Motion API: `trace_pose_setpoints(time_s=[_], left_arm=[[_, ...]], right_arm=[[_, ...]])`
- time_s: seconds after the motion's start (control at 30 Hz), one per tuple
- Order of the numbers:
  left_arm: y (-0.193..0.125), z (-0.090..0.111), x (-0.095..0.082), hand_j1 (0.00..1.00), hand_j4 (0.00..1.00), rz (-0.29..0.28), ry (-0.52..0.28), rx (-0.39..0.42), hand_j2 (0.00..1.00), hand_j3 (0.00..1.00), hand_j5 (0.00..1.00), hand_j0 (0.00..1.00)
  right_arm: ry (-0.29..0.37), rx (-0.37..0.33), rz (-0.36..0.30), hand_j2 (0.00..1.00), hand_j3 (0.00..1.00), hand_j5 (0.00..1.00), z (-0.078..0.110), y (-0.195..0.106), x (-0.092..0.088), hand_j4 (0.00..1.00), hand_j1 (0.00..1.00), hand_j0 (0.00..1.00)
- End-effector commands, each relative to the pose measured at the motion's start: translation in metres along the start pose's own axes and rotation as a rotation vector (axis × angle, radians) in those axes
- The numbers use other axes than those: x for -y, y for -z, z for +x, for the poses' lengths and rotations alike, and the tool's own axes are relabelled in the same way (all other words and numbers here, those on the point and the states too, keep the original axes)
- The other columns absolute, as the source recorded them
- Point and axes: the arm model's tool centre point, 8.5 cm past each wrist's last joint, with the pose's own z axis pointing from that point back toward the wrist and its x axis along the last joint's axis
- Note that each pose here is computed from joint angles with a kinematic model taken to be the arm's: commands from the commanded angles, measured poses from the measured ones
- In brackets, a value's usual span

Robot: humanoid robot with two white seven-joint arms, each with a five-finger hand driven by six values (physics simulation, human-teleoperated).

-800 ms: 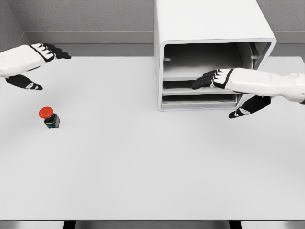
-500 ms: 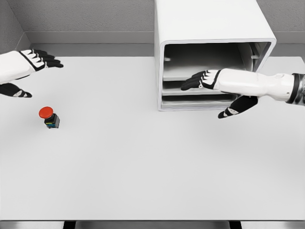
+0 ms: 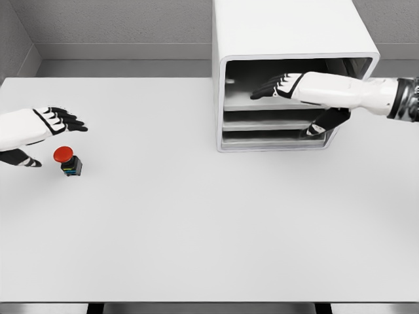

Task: Slide open multi-storey tabletop storage cabinets and put open load switch and slide close multi-storey tabletop storage cabinets

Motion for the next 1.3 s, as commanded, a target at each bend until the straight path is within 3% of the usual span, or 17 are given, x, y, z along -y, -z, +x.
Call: trace_pose_setpoints(time_s=[0.0,0.23,0.47,0.6,0.67,1.07,1.27], left_arm=[[-0.003,-0.005,0.001,1.00,1.00,0.005,-0.009,-0.019,1.00,1.00,1.00,1.00],[-0.008,-0.018,0.013,1.00,1.00,0.018,-0.093,-0.066,1.00,1.00,1.00,1.00],[0.013,-0.008,0.019,1.00,1.00,0.021,-0.111,-0.019,1.00,1.00,1.00,1.00],[0.017,-0.006,0.022,1.00,1.00,0.013,-0.112,-0.009,1.00,1.00,1.00,1.00],[0.021,-0.008,0.024,1.00,1.00,0.006,-0.109,-0.011,1.00,1.00,1.00,1.00],[0.023,-0.008,0.040,1.00,1.00,-0.034,-0.123,-0.013,1.00,1.00,1.00,1.00],[0.028,-0.008,0.049,1.00,1.00,-0.054,-0.139,-0.010,1.00,1.00,1.00,1.00]], right_arm=[[0.002,-0.018,0.014,1.00,1.00,1.00,-0.005,0.000,-0.005,1.00,1.00,1.00],[0.016,-0.014,-0.004,1.00,1.00,1.00,-0.009,0.009,-0.007,1.00,1.00,1.00],[-0.015,-0.014,0.016,1.00,1.00,1.00,-0.012,0.024,-0.011,1.00,1.00,1.00],[0.034,-0.101,0.010,1.00,1.00,1.00,-0.042,0.017,-0.017,1.00,1.00,1.00],[0.034,-0.122,0.016,1.00,1.00,1.00,-0.048,0.016,-0.019,1.00,1.00,1.00],[0.037,-0.126,0.038,1.00,1.00,1.00,-0.047,0.012,-0.029,1.00,1.00,1.00],[-0.028,-0.077,0.058,1.00,1.00,1.00,-0.017,-0.006,-0.021,1.00,1.00,1.00]])
